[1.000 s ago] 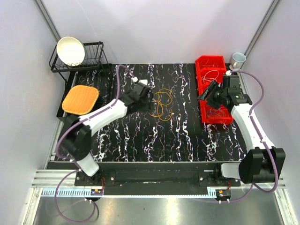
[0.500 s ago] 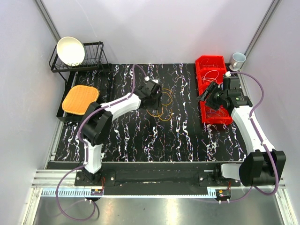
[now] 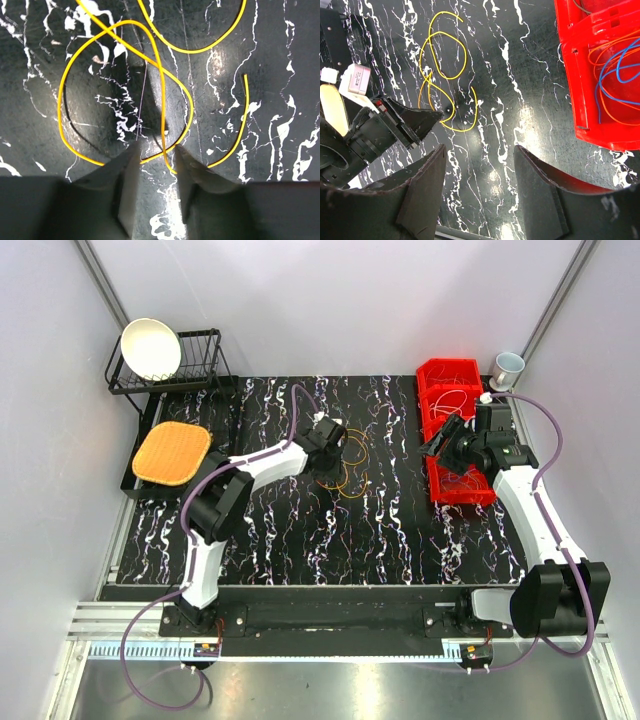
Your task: Untangle the cables
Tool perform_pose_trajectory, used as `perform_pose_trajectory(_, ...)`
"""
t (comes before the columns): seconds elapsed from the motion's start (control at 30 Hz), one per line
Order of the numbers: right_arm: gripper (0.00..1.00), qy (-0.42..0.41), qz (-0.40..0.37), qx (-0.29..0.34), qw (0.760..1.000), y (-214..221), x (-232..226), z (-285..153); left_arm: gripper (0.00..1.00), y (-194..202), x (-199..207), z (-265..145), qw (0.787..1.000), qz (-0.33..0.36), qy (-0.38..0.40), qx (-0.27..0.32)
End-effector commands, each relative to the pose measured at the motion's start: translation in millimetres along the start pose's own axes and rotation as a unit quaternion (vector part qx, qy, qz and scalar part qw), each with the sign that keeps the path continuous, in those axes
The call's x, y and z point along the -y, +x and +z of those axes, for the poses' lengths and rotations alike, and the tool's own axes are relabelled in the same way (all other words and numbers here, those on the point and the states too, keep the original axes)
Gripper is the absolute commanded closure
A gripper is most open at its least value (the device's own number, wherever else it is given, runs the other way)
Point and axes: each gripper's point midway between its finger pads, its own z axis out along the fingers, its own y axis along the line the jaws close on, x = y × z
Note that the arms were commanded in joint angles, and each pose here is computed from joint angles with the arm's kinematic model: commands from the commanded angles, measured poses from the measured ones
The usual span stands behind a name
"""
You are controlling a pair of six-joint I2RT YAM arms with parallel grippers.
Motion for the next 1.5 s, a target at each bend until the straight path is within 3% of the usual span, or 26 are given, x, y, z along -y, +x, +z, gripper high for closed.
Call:
perform_pose_trajectory(0.0, 0.38, -0.024, -0.008, 0.012, 1.000, -2.6, -12.0, -6.1, 0.74, -23.3, 18.6, 0.4, 0.999, 0.002, 0.031, 0.033)
perform_pose_trajectory(0.13, 0.38, -0.023, -0.007, 0.011, 1.000, -2.3, -11.6, -5.4, 0.87, -26.1, 21.2, 3.1, 0.999, 0.002, 0.033, 0.036)
perform_pose_trajectory(0.2, 0.38, -0.022, -0.006, 0.011, 1.000, -2.3, -11.1, -5.5, 1.00, -26.5, 21.3, 3.9, 0.999, 0.004, 0.033, 0.036)
perform_pose_trajectory(0.4, 0.38, -0.033, -0.006, 0.012, 0.999, -2.3, -17.2, -8.8, 1.00, -46.0, 27.8, -34.4, 0.997, 0.009, 0.041, 0.061)
perform_pose_trajectory(0.63, 0.38, -0.062, -0.002, 0.002, 0.998, 1.9, -33.3, -7.7, 1.00, -90.4, 42.8, -128.1, 0.987, 0.052, 0.064, 0.135)
perform_pose_trajectory(0.87, 0.38, -0.103, -0.020, -0.006, 0.994, 7.8, -59.3, -12.0, 1.00, -109.9, 64.4, -202.1, 0.971, 0.089, 0.122, 0.184)
perform_pose_trajectory(1.0, 0.37, -0.147, -0.027, 0.001, 0.989, 5.7, -78.9, -21.3, 1.00, -115.2, 94.1, -256.6, 0.946, 0.125, 0.208, 0.214)
perform_pose_trajectory(1.17, 0.35, -0.224, -0.035, -0.010, 0.974, 11.2, -104.9, -33.6, 1.00, -107.4, 123.1, -318.9, 0.892, 0.190, 0.315, 0.261)
perform_pose_trajectory(1.37, 0.35, -0.281, -0.009, -0.036, 0.959, 19.3, -120.1, -32.8, 1.00, -86.7, 132.5, -373.9, 0.828, 0.218, 0.427, 0.292)
perform_pose_trajectory(1.47, 0.34, -0.268, 0.012, -0.045, 0.962, 21.5, -115.1, -24.2, 1.00, -81.7, 128.3, -376.6, 0.824, 0.221, 0.426, 0.301)
